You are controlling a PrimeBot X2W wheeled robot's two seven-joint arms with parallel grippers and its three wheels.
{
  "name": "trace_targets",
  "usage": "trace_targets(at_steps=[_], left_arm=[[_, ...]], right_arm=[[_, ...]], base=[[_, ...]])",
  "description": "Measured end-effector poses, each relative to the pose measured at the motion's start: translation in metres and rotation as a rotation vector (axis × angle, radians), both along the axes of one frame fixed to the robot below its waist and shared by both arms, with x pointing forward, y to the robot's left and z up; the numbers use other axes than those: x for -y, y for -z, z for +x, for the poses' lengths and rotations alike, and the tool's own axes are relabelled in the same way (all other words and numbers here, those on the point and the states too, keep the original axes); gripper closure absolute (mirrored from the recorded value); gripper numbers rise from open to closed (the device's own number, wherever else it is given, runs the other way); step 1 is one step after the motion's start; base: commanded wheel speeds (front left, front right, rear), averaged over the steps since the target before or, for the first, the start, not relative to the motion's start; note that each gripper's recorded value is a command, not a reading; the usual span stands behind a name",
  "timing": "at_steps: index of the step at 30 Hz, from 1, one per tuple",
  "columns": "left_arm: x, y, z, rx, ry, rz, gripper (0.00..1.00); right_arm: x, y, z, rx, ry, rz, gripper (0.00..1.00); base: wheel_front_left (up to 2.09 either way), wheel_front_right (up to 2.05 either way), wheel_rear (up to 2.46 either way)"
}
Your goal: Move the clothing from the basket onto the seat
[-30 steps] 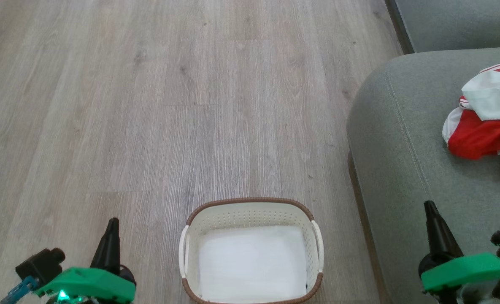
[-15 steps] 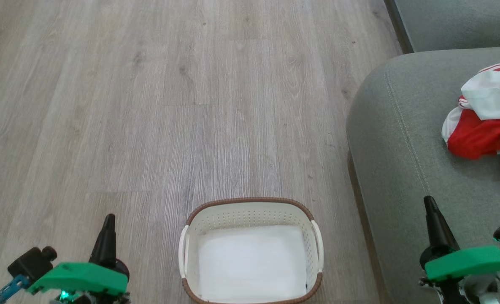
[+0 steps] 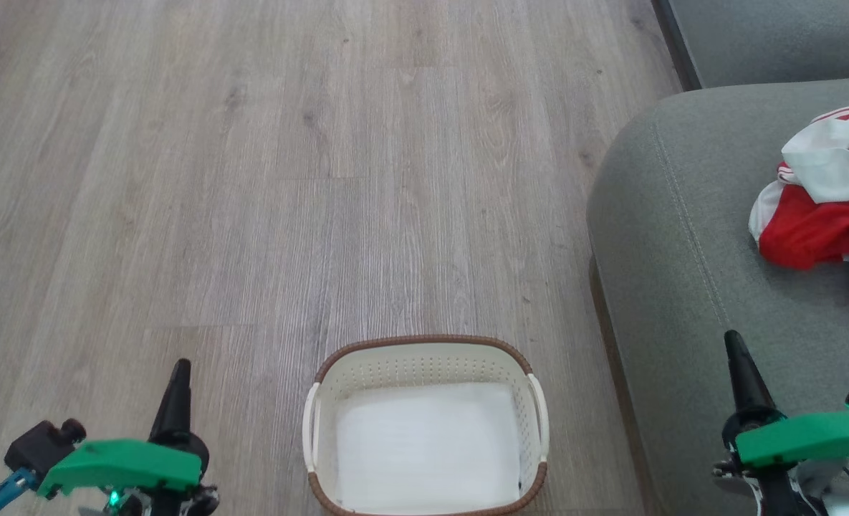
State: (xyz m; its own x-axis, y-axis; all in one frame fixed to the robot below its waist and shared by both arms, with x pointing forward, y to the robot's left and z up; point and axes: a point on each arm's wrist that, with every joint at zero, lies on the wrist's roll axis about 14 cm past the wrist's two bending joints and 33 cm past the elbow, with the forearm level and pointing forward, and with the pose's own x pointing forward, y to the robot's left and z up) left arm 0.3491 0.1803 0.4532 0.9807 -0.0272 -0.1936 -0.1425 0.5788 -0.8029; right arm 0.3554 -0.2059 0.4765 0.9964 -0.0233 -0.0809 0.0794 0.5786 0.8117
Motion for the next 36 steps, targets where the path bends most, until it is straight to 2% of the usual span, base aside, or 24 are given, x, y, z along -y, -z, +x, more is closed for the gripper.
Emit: trace_targets(at_steps=[36], left_arm=[[-0.005, -0.012, 0.016, 0.03, -0.063, -0.405, 1.0]], right_arm=[[0.003, 0.001, 0.011, -0.007, 0.045, 0.405, 1.0]], base=[[0.0, 0.0, 0.0]])
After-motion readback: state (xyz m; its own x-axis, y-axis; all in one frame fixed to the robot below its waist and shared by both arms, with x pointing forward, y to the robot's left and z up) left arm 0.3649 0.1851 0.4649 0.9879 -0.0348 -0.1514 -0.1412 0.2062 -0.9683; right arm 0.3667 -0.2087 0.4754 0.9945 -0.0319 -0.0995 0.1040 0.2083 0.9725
